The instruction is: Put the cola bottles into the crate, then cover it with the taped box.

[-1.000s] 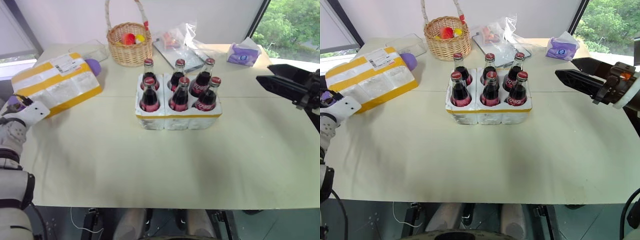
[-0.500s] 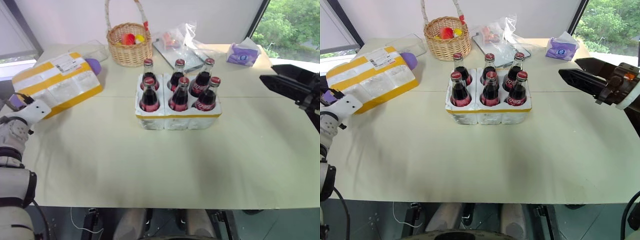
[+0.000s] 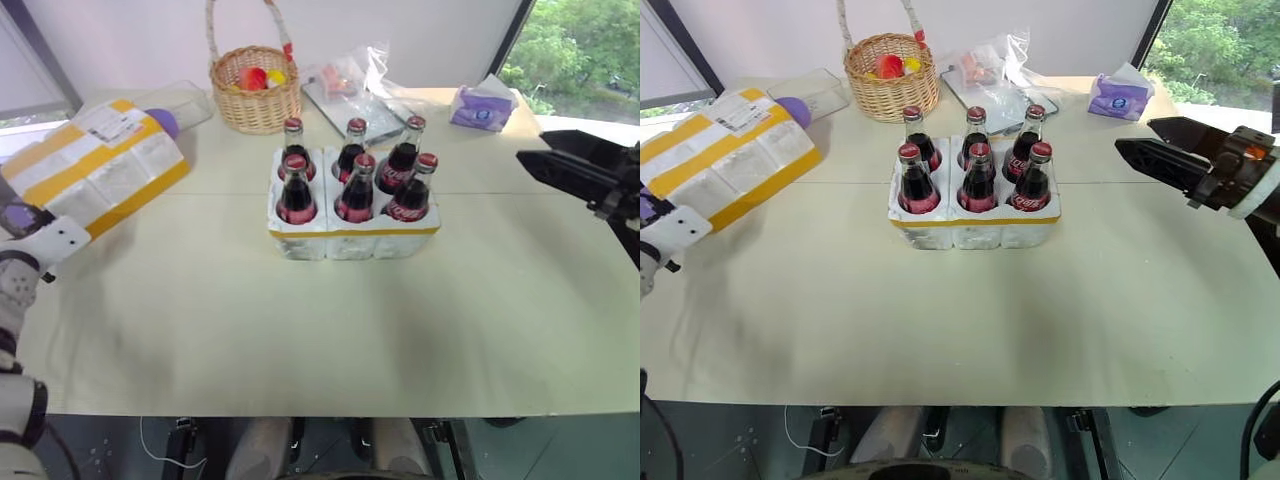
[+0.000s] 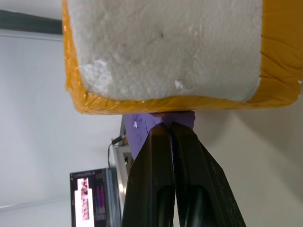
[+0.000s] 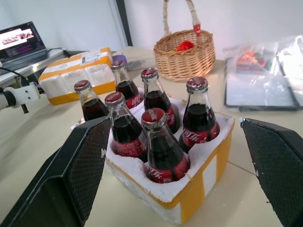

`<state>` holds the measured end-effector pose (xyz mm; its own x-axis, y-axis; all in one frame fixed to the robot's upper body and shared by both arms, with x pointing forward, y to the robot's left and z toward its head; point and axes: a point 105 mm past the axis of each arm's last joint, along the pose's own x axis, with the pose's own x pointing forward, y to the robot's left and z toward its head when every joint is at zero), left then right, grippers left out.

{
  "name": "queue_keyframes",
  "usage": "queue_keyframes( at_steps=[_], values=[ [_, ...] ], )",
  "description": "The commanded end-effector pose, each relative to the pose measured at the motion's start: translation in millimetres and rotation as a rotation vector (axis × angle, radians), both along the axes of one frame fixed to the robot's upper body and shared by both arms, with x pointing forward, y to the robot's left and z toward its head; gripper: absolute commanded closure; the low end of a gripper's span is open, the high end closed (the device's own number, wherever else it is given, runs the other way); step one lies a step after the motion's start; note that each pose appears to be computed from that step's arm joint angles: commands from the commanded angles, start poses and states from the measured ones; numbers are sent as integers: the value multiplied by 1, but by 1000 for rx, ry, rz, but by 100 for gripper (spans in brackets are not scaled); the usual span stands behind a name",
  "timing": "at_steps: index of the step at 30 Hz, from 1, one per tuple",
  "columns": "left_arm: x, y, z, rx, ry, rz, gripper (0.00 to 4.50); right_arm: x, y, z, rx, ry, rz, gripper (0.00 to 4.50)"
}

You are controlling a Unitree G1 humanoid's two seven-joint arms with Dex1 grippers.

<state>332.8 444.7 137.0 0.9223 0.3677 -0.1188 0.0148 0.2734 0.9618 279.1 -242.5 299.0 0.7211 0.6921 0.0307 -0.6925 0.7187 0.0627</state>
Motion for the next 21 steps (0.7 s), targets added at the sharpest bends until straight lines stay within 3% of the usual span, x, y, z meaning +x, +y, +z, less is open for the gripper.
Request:
queue_keyframes(
  at_steps=[1,10,13,17,21],
  values=[
    [-3,-2,20,-5,-56,-22,444,2,4,10,10,-45,28,0],
    [-9,2,40,33,-99,22,444,15,11,7,23,-39,66,0],
    [-9,8,38,47,-85,61,352,16,12,7,26,-42,69,0],
    [-10,13,30,62,-36,112,145,13,11,8,29,-53,71,0],
    [-10,15,18,62,-3,160,145,11,9,8,36,-58,59,0]
  ],
)
